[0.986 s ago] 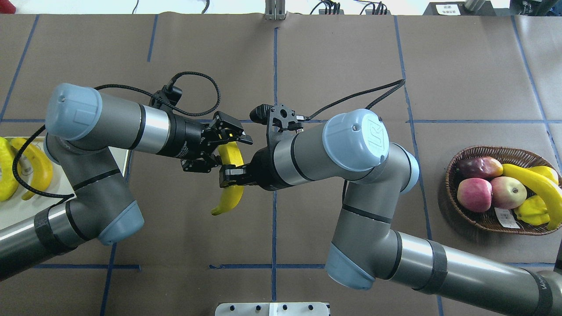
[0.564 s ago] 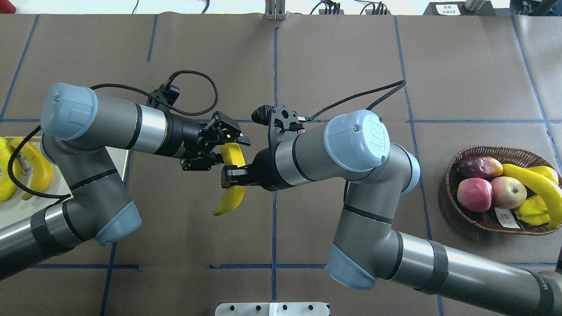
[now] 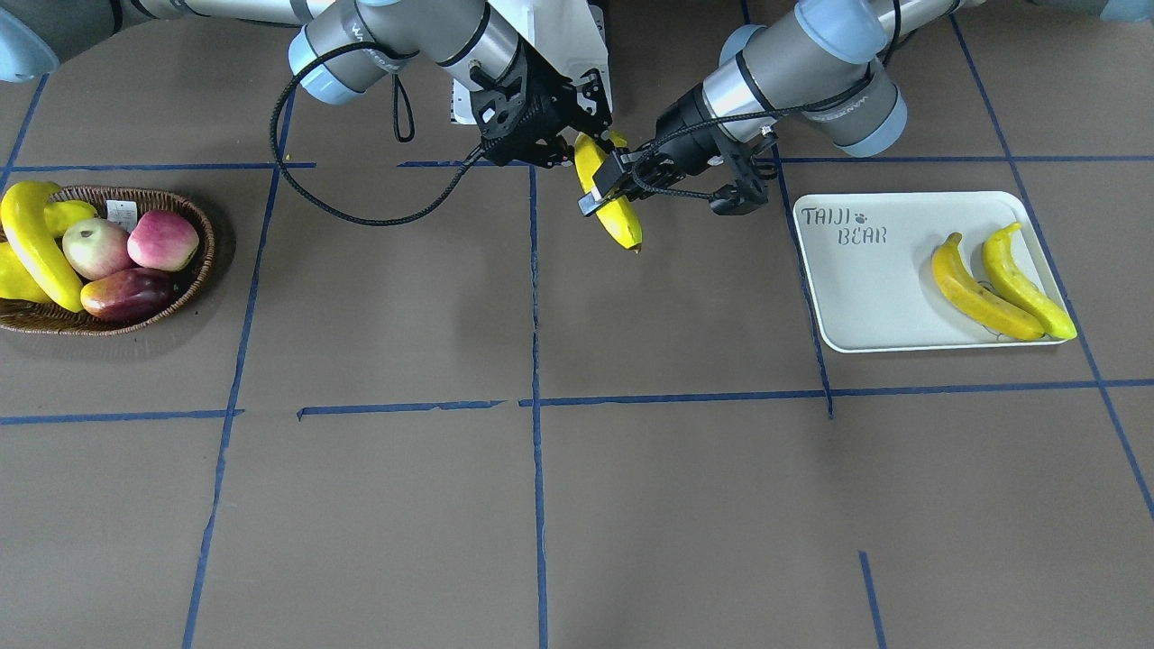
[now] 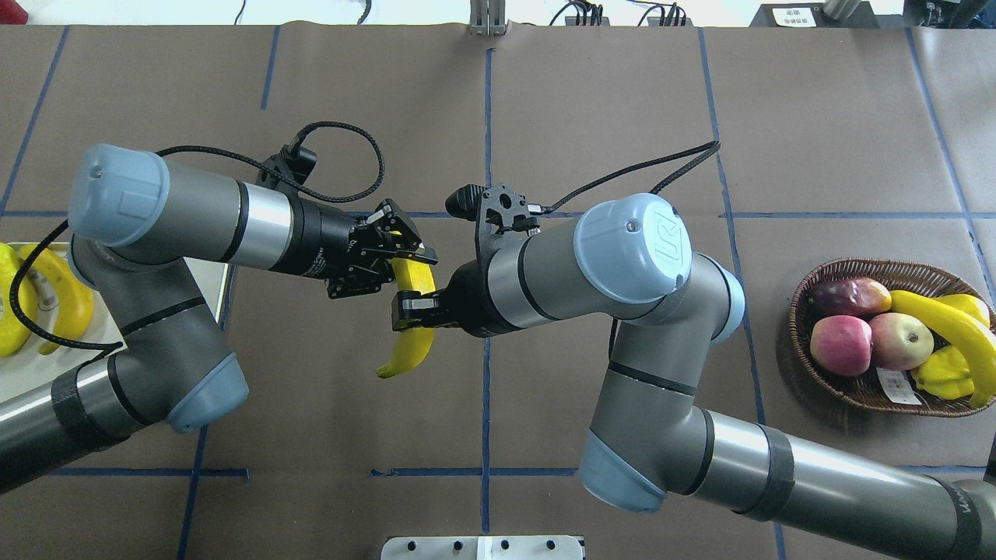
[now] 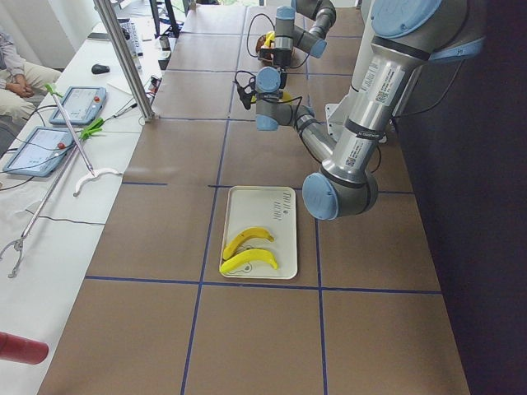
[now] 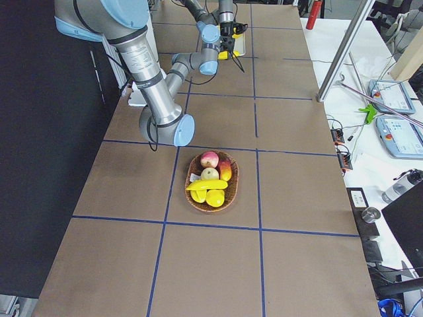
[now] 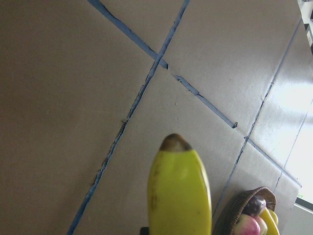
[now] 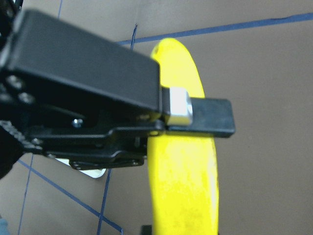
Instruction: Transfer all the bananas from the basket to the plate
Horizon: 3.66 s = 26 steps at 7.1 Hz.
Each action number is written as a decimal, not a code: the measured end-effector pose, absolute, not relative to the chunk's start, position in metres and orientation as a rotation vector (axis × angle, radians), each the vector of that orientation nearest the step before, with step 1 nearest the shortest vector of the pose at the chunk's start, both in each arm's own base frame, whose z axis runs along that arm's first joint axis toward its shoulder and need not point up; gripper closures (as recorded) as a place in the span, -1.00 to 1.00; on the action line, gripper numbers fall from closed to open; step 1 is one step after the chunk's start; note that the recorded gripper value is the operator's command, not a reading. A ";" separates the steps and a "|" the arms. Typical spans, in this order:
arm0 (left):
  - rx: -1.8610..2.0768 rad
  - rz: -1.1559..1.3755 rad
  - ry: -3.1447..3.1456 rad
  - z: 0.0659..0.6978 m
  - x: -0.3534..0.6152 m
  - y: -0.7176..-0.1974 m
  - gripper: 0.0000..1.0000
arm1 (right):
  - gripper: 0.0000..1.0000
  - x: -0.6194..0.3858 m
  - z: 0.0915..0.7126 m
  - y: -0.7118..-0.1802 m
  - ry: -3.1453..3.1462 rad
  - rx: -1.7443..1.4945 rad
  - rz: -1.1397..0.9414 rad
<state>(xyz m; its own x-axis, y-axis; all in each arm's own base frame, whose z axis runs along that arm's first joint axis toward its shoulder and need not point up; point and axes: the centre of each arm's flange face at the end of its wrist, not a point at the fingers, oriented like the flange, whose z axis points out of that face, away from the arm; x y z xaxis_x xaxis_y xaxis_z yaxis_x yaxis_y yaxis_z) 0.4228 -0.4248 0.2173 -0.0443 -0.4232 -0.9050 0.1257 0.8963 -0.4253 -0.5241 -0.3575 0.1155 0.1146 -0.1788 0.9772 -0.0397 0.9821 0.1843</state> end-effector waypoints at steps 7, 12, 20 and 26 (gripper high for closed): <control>-0.188 -0.574 1.485 0.268 0.401 -0.442 1.00 | -0.99 -0.475 0.154 -0.398 -1.318 0.060 -0.056; -0.068 -0.737 1.176 0.460 0.299 -0.451 1.00 | -0.99 -0.358 0.281 -0.480 -1.148 0.021 -0.022; -0.023 -0.776 0.956 0.601 0.202 -0.471 -1.00 | -0.99 -0.314 0.336 -0.486 -1.045 0.053 -0.106; -0.014 -0.708 1.172 0.496 0.156 -0.486 -1.00 | -0.99 -0.242 0.429 -0.442 -0.939 0.119 -0.257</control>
<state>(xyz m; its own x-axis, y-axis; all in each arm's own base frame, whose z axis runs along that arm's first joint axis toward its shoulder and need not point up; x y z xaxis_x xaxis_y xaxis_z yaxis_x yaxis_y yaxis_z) 0.1561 -0.4857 0.4962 0.2002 -0.5137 -0.8343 0.4992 0.7862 -0.3643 -0.2418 -0.4422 0.4287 0.5633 -0.2693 0.7811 0.1660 0.9630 0.2122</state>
